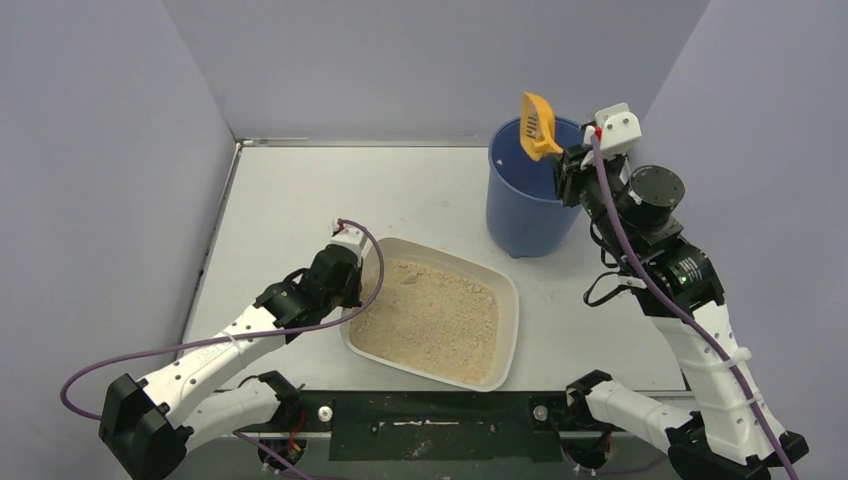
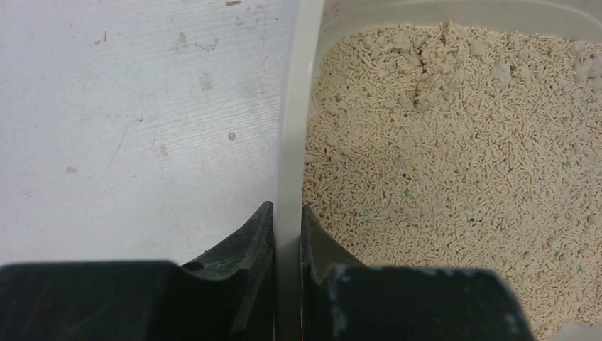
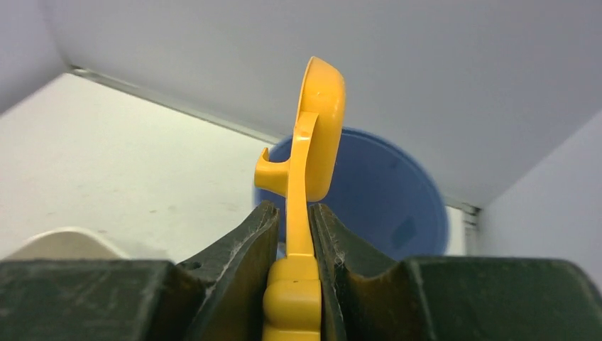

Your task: Clean the litter box

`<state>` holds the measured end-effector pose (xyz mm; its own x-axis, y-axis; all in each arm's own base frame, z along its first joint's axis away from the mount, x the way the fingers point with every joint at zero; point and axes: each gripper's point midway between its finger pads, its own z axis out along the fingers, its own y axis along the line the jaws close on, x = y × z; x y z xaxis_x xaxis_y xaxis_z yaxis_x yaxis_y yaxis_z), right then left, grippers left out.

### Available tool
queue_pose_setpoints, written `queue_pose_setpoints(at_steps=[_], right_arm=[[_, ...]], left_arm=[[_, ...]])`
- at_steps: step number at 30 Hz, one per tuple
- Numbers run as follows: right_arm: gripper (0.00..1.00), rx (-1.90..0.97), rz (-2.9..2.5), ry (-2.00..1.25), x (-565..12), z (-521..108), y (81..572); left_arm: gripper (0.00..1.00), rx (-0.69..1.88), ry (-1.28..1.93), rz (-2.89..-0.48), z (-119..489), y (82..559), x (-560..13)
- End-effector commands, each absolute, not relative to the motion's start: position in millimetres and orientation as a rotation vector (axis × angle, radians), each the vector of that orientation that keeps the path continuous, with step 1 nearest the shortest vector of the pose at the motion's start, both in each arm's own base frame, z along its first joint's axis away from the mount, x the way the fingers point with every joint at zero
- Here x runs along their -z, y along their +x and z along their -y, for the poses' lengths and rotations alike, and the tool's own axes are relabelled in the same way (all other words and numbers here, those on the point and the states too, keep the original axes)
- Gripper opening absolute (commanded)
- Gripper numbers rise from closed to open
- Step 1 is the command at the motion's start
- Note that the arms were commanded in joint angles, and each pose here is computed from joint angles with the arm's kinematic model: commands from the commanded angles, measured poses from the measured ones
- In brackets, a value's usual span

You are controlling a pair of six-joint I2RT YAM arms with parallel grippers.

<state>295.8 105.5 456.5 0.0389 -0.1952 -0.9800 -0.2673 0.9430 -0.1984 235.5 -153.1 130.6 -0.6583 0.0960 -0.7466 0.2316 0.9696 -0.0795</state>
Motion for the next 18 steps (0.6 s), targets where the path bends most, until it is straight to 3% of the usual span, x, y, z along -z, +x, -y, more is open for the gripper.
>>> queue_pose_setpoints(at_steps=[1,6,18], right_arm=[[0.00,-0.456,-1.576,-0.358,-458.5,-147.5,260.0],[0.00,-0.658,-1.705,-0.333,-432.4,-163.9,233.5],[0.00,-0.834,-2.147,-0.218,-332.2,-162.9,170.9]], left_arm=[[0.00,0.332,0.224,-2.179,177.1,242.3,-163.1],[0.00,0.323,0.225,-2.199,178.7,236.0,-158.1],[0.00,0.403,0.142,-2.285,178.4,214.0,-132.5]])
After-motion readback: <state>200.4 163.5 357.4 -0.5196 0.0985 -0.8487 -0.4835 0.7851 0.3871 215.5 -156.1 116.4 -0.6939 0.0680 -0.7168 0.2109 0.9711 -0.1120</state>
